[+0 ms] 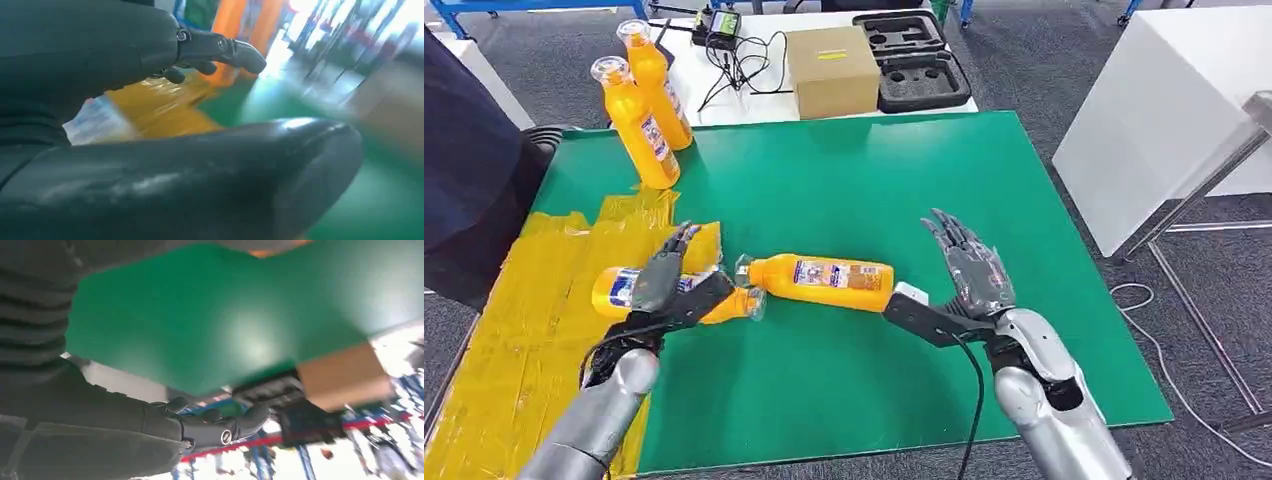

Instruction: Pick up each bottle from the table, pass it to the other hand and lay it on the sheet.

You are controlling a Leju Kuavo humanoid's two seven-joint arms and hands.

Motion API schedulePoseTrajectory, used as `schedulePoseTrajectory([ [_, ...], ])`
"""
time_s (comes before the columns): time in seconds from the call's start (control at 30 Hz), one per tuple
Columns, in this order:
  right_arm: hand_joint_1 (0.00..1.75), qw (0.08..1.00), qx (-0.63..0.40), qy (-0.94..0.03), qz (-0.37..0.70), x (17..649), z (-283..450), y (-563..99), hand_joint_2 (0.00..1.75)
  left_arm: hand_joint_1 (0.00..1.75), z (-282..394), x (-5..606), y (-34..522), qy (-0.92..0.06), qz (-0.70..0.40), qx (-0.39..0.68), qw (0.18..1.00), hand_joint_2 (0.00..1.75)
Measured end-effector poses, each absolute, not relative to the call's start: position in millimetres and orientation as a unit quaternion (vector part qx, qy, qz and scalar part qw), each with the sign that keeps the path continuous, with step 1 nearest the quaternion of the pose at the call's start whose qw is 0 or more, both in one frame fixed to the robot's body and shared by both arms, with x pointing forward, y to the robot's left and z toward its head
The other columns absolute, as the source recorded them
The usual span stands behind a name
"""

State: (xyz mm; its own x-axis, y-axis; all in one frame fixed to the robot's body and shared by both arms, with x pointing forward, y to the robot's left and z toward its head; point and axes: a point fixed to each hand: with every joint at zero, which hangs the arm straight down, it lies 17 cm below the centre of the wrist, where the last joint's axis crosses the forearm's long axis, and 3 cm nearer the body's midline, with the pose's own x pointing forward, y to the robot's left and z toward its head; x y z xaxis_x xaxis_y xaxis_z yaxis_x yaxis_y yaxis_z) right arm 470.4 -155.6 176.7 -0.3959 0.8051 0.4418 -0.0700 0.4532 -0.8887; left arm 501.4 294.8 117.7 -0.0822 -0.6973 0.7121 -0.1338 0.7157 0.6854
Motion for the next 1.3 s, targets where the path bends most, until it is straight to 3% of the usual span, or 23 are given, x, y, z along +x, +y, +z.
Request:
schedulePoseTrajectory([
  [0.13,0.0,0.507,-0.272,-0.671,0.468,474.9,144.9,-165.2,0.0,0.0,201.8,485.3,307.0,-0.778,-0.149,0.343,0.505,0.0],
  [0.23,0.0,0.515,-0.273,-0.662,0.471,476.7,135.3,-166.1,0.0,0.0,226.4,475.9,303.5,-0.8,-0.129,0.34,0.477,0.0],
  [0.27,0.0,0.518,-0.272,-0.66,0.472,477.6,133.2,-165.6,1.75,0.0,231.3,473.5,302.4,-0.804,-0.125,0.339,0.472,0.0],
  [0.6,0.0,0.527,-0.281,-0.647,0.474,485.9,123.1,-159.9,1.75,0.0,280.6,443.3,287.6,-0.85,-0.083,0.337,0.396,0.0],
  [1.3,0.0,0.527,-0.276,-0.638,0.488,518.2,126.5,-130.5,1.75,0.0,293.8,433.1,269.2,-0.876,-0.055,0.294,0.379,0.0],
])
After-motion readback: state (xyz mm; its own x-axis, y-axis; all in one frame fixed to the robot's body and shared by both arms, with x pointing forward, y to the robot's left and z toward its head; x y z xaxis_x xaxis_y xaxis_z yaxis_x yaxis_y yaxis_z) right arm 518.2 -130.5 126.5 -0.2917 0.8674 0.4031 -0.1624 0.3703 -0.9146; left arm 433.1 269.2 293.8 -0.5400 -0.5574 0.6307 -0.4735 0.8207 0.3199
